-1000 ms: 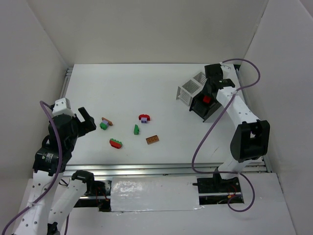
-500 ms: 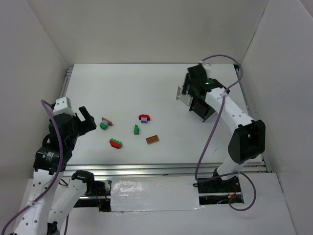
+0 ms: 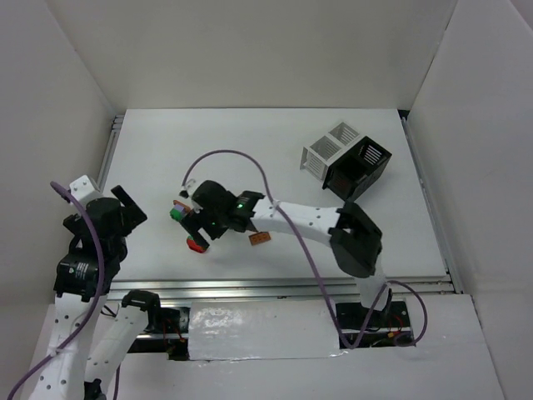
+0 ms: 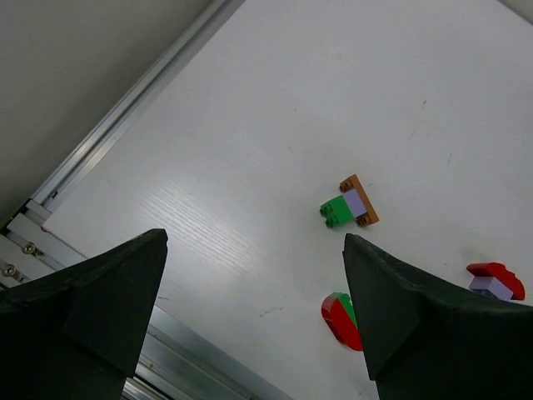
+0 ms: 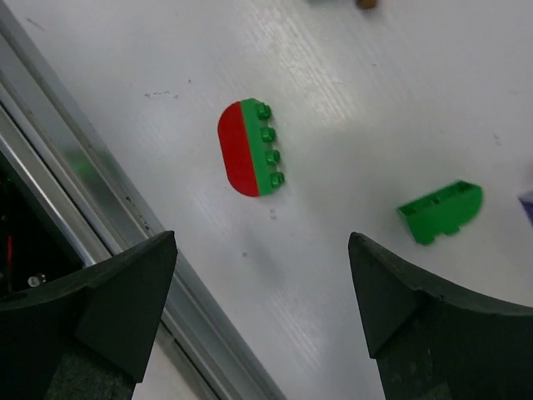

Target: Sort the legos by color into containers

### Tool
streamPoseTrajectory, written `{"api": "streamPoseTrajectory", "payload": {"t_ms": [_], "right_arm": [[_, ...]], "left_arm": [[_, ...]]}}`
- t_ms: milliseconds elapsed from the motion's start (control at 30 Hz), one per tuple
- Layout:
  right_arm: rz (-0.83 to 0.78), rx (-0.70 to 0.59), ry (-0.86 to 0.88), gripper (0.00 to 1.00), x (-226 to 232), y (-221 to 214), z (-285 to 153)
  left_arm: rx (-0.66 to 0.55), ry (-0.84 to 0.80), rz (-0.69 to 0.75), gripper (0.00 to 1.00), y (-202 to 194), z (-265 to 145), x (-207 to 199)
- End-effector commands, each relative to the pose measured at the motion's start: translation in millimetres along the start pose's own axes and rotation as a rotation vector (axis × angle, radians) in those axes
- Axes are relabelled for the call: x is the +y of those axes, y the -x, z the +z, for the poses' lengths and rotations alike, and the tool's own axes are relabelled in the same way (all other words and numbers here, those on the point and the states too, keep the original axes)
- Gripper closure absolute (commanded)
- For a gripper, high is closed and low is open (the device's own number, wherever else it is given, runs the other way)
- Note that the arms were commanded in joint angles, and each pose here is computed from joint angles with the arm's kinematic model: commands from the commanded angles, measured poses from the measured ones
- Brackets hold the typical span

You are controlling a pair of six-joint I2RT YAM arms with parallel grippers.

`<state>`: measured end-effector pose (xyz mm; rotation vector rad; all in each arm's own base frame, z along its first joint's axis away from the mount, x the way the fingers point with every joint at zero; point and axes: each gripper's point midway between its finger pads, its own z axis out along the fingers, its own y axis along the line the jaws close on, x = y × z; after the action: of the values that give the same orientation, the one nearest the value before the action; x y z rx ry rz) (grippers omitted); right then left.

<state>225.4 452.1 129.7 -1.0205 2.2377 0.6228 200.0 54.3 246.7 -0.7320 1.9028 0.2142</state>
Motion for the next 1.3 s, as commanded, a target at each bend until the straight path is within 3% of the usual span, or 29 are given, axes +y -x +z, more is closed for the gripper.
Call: {"api": "streamPoseTrajectory", "payload": {"t_ms": [0, 267, 300, 333, 433, 600, 667, 700, 733, 867, 967, 1067, 1200, 1233, 1267], "right_arm": [[-0.126, 0.024, 0.021, 0.1, 19.8, 7.4, 32.8], [-0.198, 0.089, -0.081, 0.12, 18.8, -5.9, 78.9], [-0.2, 0.098, -0.086, 0.14, 17.2, -9.9, 83.4], [-0.202, 0.099, -0.081, 0.24, 17.8, -11.0, 85.0], [-0.197, 0.112, -0.063, 0.39, 18.1, -19.1, 89.6], [-0.196, 0.135, -0.065, 0.4, 16.8, -33.4, 92.4], [-0.195, 0.13, -0.051, 0.51, 18.1, -34.5, 92.5], [-0.193, 0.13, -0.051, 0.73, 18.0, -37.2, 93.0], [-0.186, 0.127, -0.058, 0.84, 16.3, -37.1, 92.4], [-0.142, 0.095, -0.082, 0.98, 13.0, -35.2, 80.2], [-0.053, -0.013, -0.092, 1.0, 11.5, -22.4, 32.1], [0.077, -0.158, -0.162, 1.0, -1.0, -1.7, -22.5], [0.282, -0.308, -0.251, 1.0, -20.8, 10.2, -83.0], [0.304, -0.324, -0.254, 1.0, -22.1, 10.2, -92.1], [0.323, -0.346, -0.27, 1.0, -27.5, 10.0, -105.3]], "left_arm": [[-0.071, -0.011, -0.057, 0.0, 21.0, -8.4, 0.2], [-0.054, -0.043, -0.034, 0.01, 18.8, -5.6, -7.5], [-0.053, -0.048, -0.03, 0.0, 18.1, -5.4, -8.1], [-0.053, -0.055, -0.03, 0.0, 18.5, -5.4, -9.5], [-0.053, -0.061, -0.029, 0.0, 18.3, -5.8, -10.0], [-0.05, -0.067, -0.025, 0.01, 17.6, -5.4, -11.4], [-0.047, -0.069, -0.023, 0.0, 17.1, -5.2, -12.0], [-0.05, -0.072, -0.022, 0.0, 17.8, -5.5, -12.3], [-0.051, -0.076, -0.024, 0.01, 18.0, -5.8, -12.9], [-0.058, -0.13, -0.02, 0.0, 19.1, -10.5, -19.1], [-0.044, -0.291, 0.013, 0.0, 16.3, -19.2, -44.1], [0.057, -0.562, -0.009, 0.01, 0.4, -40.1, -89.8], [0.279, -1.1, -0.114, 0.0, -33.6, -93.3, -165.1], [0.247, -1.226, -0.191, 0.01, -16.8, -107.3, -182.9], [0.311, -1.272, -0.213, 0.01, -34.9, -102.6, -190.2]]}}
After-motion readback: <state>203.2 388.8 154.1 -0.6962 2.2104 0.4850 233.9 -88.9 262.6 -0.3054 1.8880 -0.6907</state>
